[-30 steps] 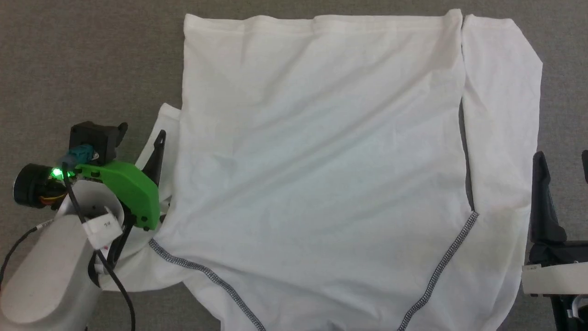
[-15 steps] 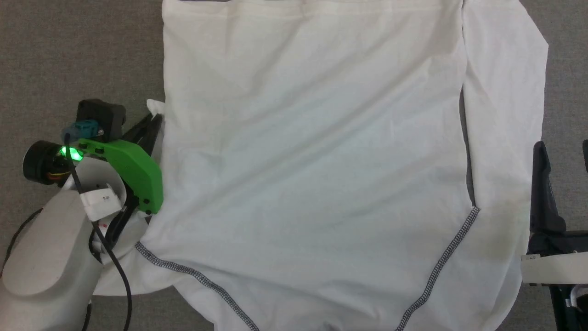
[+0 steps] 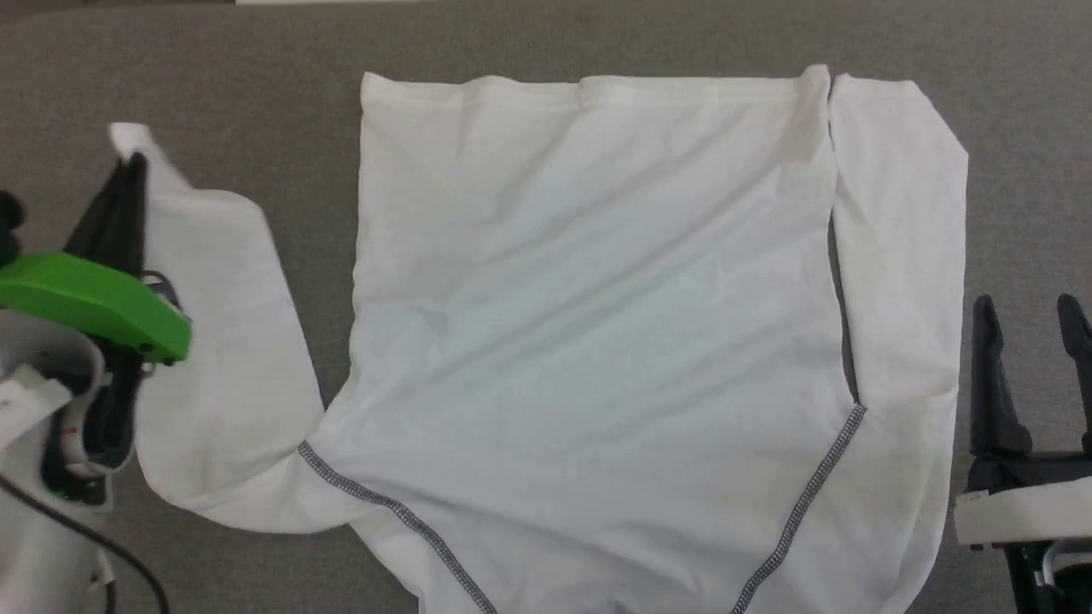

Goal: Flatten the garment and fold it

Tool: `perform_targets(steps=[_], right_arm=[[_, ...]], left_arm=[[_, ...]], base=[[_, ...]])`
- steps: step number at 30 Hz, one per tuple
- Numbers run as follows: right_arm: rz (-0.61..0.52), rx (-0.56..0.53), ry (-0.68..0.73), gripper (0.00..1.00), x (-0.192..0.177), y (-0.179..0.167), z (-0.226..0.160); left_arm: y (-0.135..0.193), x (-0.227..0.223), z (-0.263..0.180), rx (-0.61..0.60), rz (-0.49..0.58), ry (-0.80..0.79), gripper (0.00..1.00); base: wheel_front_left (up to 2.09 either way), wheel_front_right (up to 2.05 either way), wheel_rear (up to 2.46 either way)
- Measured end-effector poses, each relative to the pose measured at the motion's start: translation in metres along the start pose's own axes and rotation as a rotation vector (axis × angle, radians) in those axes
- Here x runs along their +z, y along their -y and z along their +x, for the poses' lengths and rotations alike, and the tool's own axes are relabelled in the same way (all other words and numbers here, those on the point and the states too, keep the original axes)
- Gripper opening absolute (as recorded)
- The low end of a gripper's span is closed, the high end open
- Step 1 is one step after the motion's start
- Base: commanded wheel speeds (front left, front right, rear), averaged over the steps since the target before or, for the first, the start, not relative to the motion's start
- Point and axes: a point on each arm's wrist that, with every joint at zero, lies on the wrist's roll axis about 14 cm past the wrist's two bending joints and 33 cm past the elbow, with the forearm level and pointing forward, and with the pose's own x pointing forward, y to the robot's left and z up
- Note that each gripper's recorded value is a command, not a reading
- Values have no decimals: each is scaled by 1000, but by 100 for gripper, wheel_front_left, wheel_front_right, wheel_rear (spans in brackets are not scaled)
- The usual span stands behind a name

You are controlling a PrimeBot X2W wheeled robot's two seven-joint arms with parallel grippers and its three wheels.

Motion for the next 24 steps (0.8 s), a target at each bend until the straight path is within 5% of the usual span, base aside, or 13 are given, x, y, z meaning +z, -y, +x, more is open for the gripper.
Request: perform_targets(steps=[6, 13, 24], right_arm=[[24, -10, 40, 100, 15, 3, -20], [35, -37, 87, 100, 31, 13, -42], [36, -53, 126, 100, 45, 18, -52]], left_arm=[[-62, 59, -49, 210, -51, 176, 0], [-119, 79, -112, 418, -96, 270, 0], [-147, 70, -151, 534, -134, 298, 0]], base=[[0, 0, 0], [0, 0, 0], [0, 0, 0]])
